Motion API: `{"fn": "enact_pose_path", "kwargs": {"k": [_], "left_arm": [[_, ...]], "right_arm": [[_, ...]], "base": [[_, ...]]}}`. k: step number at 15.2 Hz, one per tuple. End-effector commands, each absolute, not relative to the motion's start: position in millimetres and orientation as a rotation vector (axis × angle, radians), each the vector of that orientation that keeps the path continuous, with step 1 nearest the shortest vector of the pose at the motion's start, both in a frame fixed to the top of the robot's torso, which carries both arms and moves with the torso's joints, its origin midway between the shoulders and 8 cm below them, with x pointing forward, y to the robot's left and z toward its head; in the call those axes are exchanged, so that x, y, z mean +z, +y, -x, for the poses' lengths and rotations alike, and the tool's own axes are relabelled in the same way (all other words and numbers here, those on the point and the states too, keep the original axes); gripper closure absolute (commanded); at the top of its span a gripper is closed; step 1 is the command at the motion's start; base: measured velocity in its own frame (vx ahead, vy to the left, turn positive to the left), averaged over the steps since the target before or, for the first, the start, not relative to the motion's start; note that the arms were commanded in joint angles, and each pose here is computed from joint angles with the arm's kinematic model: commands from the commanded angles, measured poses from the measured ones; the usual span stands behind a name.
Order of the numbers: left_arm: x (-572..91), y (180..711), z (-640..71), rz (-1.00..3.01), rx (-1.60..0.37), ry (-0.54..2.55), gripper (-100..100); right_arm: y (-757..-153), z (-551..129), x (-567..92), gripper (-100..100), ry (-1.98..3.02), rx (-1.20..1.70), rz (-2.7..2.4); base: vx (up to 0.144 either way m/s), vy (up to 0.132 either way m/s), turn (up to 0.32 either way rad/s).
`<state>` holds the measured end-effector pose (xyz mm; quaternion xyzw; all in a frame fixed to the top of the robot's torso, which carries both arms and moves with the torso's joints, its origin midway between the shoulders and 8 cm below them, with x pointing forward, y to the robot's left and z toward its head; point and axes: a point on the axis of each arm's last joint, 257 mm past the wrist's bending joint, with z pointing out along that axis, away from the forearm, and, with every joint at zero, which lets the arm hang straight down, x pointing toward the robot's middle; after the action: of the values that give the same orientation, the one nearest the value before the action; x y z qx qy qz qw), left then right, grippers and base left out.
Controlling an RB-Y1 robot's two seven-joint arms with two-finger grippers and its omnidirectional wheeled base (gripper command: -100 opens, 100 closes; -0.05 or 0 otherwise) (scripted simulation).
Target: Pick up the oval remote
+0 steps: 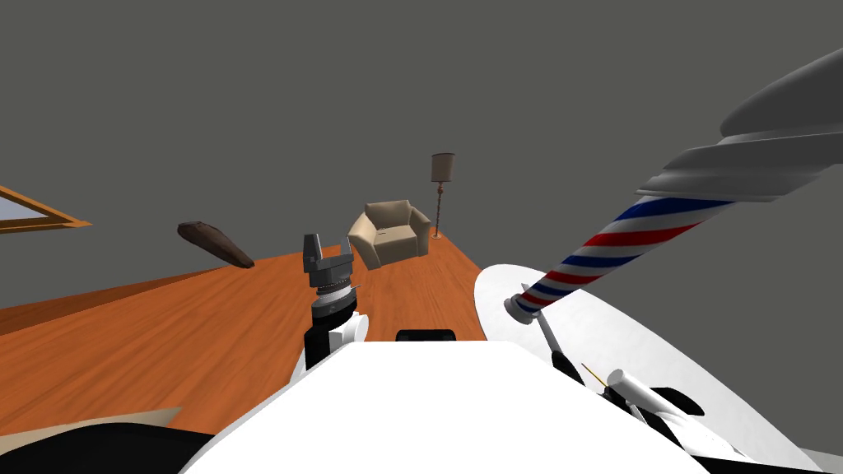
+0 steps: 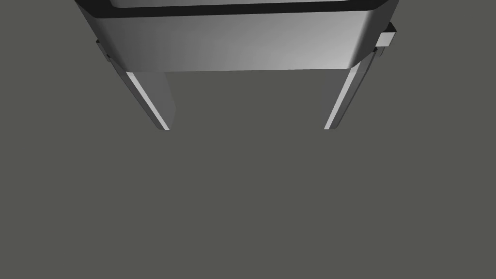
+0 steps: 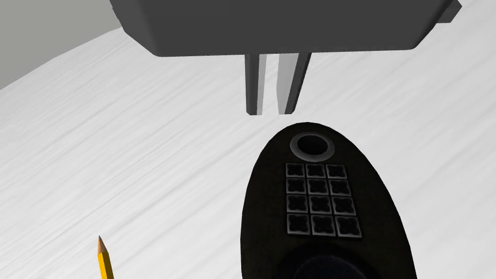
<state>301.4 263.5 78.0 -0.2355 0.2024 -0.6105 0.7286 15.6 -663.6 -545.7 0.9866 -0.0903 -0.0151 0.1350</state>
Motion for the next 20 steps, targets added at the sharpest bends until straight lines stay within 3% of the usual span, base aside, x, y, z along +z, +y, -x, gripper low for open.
{"fn": "enact_pose_path", "kwargs": {"k": [1,20], "left_arm": [[78,263,-301,0.519,-1.345,0.446,0],[78,263,-301,0.519,-1.345,0.446,0]], "right_arm": [[-673,-12,-543,-100,-0.172,-0.074,-2.829],[-763,0,-489,-100,0.746,-0.384,-2.41]], "base": [[0.005,0.009,0.025],[0.005,0.003,0.025]]}}
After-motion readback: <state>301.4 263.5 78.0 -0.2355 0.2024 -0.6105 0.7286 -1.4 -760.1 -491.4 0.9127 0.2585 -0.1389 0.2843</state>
